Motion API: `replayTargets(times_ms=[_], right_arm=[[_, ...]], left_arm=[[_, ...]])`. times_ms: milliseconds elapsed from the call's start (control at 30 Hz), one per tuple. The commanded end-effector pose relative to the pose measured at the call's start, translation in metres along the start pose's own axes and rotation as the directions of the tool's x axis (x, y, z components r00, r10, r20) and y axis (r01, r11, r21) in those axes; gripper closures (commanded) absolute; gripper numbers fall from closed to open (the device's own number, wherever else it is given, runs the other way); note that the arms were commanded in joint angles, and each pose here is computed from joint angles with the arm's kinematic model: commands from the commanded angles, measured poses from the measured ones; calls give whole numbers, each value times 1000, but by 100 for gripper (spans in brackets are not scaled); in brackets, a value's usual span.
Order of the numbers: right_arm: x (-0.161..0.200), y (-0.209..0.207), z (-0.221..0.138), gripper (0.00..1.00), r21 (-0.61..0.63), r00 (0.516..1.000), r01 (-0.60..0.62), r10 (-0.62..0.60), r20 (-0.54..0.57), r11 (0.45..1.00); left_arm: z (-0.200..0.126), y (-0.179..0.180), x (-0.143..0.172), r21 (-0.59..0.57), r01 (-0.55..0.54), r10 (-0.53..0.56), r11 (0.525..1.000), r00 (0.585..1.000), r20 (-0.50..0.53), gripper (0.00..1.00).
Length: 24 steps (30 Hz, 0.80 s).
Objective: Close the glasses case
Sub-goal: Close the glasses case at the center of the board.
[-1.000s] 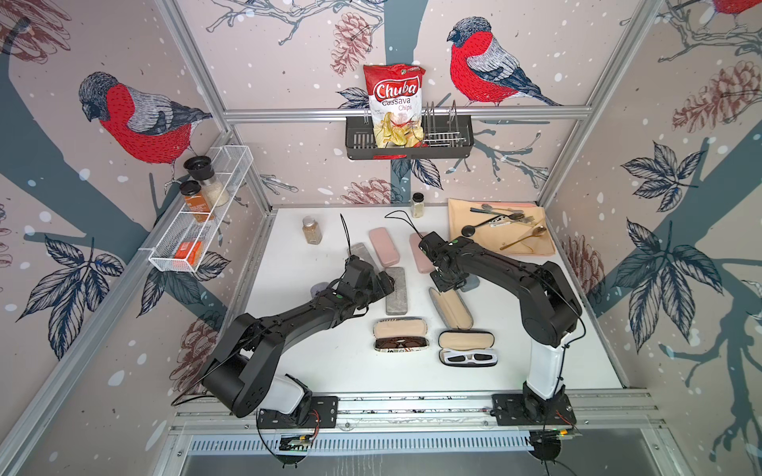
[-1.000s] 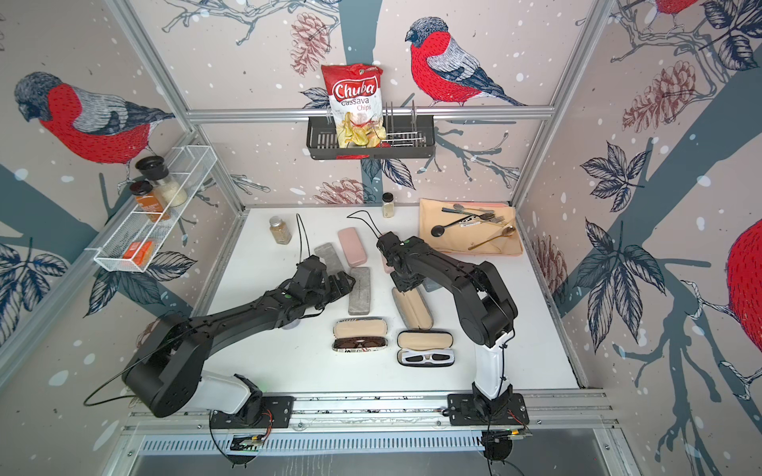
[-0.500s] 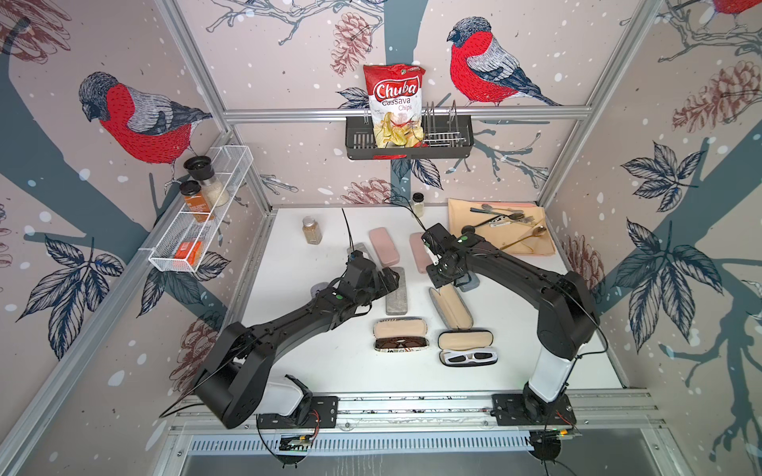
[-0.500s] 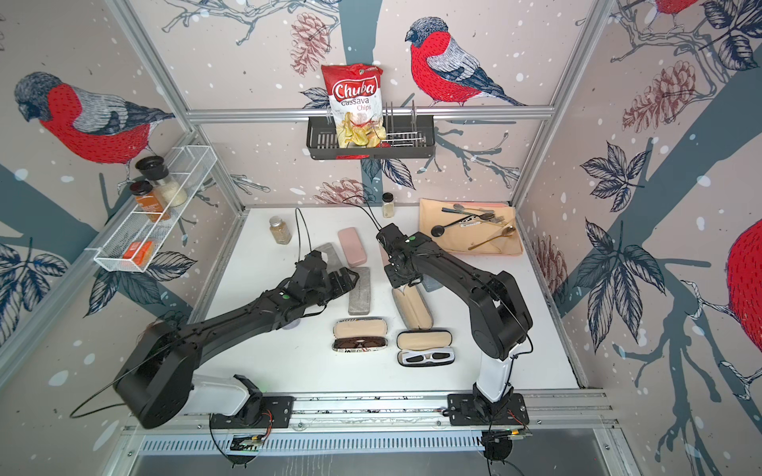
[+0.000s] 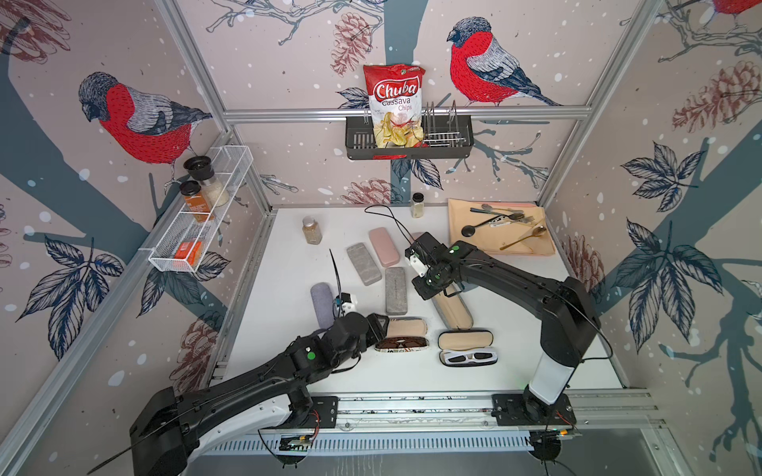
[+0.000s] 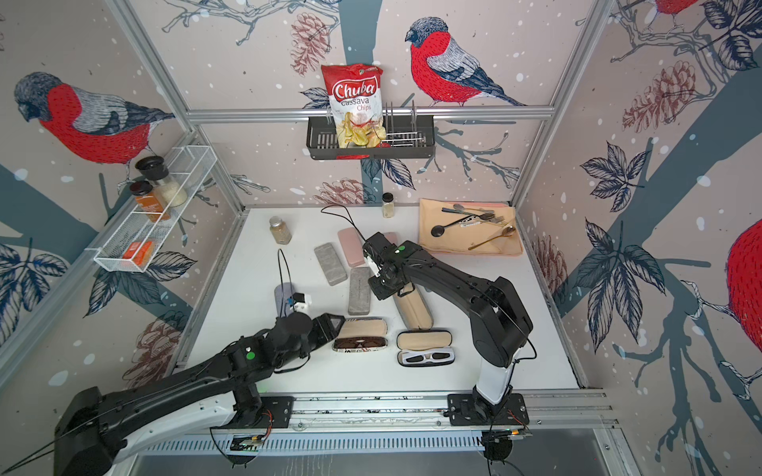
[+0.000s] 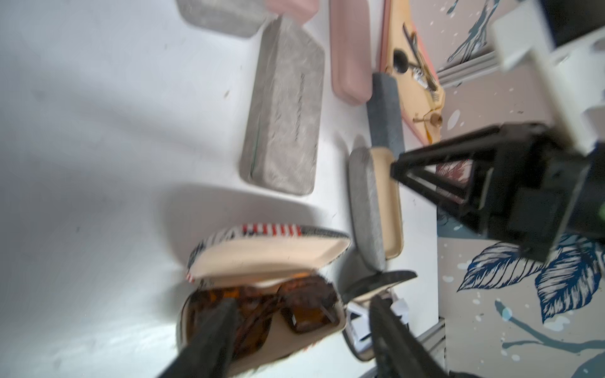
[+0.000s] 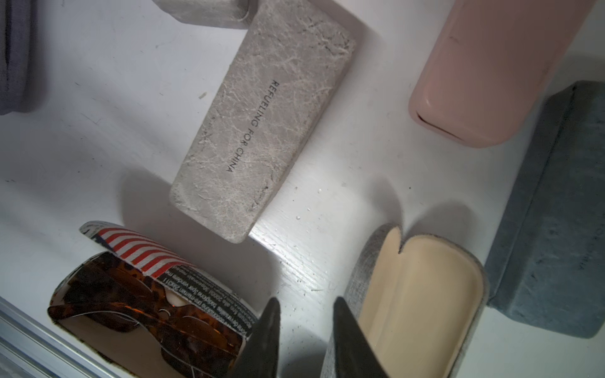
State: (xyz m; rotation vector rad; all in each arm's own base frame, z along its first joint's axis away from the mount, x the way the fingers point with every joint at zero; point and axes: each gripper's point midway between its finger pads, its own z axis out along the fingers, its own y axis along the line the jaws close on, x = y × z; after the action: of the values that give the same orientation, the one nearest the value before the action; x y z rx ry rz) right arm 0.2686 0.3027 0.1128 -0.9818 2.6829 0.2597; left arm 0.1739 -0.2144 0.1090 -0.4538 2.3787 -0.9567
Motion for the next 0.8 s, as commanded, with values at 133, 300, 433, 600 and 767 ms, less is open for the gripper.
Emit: replayTargets(times_ms=[133, 300, 433, 600, 767], right_arm=[[3, 25, 6, 98, -11, 1000, 18, -18, 8, 1000], [4, 30, 13, 100, -10, 1000, 7, -7, -3, 1000], [9, 29, 21, 99, 0, 999, 1, -1, -34, 1000], [13, 26, 32, 98, 19, 998, 3, -2, -60, 1000], [20, 26, 42, 97, 13, 997, 2, -1, -77, 1000]], left_arm=[[-3, 30, 34, -100, 60, -59, 993, 998, 19, 97], [-6, 12, 48, -114, -2, 3, 993, 1000, 4, 100], [-4, 4, 57, -112, -21, 19, 993, 1000, -16, 100], [1, 13, 68, -140, -20, 14, 990, 999, -47, 100], [6, 17, 76, -144, -25, 16, 989, 998, -62, 100]])
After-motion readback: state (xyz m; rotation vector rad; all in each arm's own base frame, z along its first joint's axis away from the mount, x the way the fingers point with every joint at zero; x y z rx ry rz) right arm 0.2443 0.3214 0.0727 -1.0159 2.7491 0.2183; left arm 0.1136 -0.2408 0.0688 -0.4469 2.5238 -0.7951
